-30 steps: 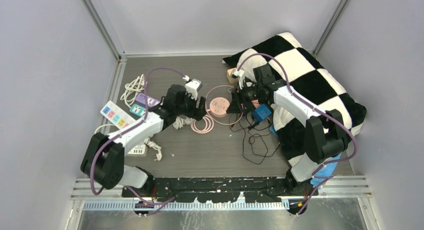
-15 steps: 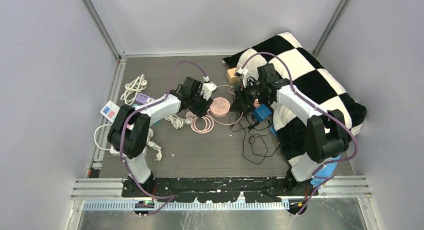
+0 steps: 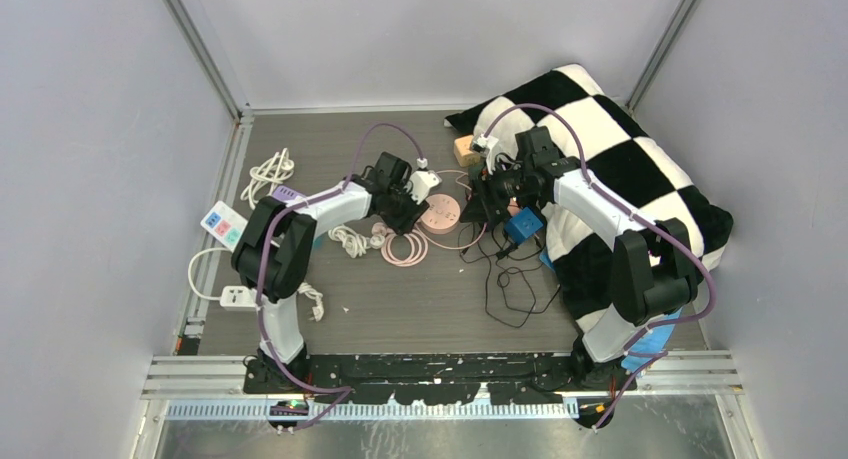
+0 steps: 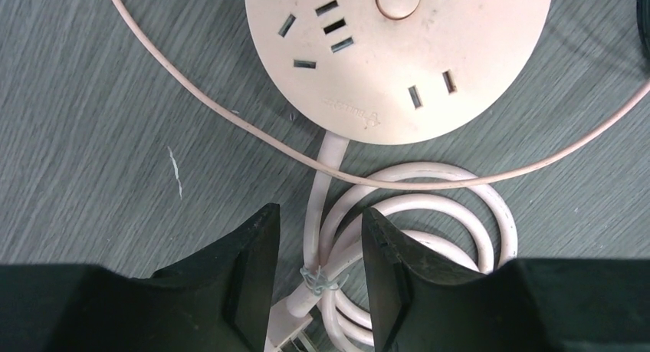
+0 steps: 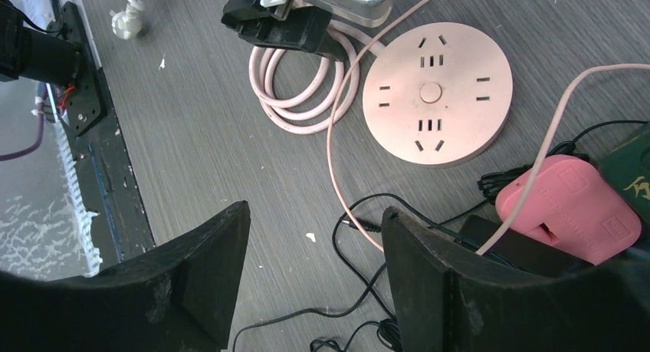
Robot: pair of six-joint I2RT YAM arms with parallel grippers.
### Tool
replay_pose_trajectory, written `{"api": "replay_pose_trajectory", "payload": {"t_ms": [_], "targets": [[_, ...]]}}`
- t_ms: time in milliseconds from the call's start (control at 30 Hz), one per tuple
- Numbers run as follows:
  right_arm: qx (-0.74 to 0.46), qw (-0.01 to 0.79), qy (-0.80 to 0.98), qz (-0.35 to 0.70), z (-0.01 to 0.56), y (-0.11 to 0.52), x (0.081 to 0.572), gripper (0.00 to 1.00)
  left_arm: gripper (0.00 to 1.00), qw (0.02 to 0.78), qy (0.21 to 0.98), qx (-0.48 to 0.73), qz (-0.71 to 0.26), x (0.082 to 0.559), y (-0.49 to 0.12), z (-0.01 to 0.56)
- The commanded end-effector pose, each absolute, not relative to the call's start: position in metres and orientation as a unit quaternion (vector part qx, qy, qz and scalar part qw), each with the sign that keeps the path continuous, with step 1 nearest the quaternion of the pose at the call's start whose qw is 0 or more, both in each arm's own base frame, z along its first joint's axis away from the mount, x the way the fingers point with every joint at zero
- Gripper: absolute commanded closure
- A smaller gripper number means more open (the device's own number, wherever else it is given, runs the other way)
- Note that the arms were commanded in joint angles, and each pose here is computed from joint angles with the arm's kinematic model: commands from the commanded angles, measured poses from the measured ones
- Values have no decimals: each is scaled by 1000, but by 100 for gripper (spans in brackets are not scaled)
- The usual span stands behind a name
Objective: Pull the plug off the socket
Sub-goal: Move the socket to the center of the board.
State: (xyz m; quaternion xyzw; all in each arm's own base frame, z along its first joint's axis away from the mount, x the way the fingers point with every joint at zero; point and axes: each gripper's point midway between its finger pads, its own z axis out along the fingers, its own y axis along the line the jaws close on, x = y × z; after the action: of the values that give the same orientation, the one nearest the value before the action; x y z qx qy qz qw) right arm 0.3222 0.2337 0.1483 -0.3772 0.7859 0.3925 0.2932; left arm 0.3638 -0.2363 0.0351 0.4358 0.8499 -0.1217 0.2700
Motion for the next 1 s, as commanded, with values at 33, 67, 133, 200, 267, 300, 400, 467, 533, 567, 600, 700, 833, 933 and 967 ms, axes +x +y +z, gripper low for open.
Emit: {"api": "replay_pose_trajectory", "payload": {"t_ms": [33,67,133,200,267,300,400,467,533,567,600,700,833,933,967], "targets": [[-384,313,771,401,168,238,327,32,56,265,844,446,-138,368,-246,42],[-384,313,770,402,168,238,327,32,57,263,846,443,-138,369,-246,43],[-384,314,770,402,169,238,327,32,58,252,853,435,-139,369,-247,40],[-385,314,769,403,170,238,326,32,59,245,860,425,-142,370,-248,39],[-384,314,769,403,170,238,326,32,59,240,865,416,-146,370,-250,39],[-384,315,768,403,170,238,327,32,60,241,866,412,-147,371,-250,40],[-384,315,768,404,170,238,326,32,61,240,872,402,-143,373,-250,38],[-384,315,768,404,171,237,326,32,67,237,875,399,-138,374,-249,36],[-384,315,768,404,171,237,326,32,73,230,878,398,-134,375,-248,34],[-384,316,768,404,172,237,327,32,74,226,880,396,-135,374,-248,32],[-383,314,768,405,171,237,326,32,74,226,880,395,-135,374,-248,32],[-383,314,768,406,171,237,326,32,74,229,882,388,-135,375,-248,31],[-382,312,769,406,170,237,326,32,74,239,881,383,-141,376,-251,34],[-383,313,768,406,171,237,326,32,67,246,882,375,-146,378,-253,38],[-383,313,768,407,171,237,326,32,65,249,883,371,-146,380,-253,39]]}}
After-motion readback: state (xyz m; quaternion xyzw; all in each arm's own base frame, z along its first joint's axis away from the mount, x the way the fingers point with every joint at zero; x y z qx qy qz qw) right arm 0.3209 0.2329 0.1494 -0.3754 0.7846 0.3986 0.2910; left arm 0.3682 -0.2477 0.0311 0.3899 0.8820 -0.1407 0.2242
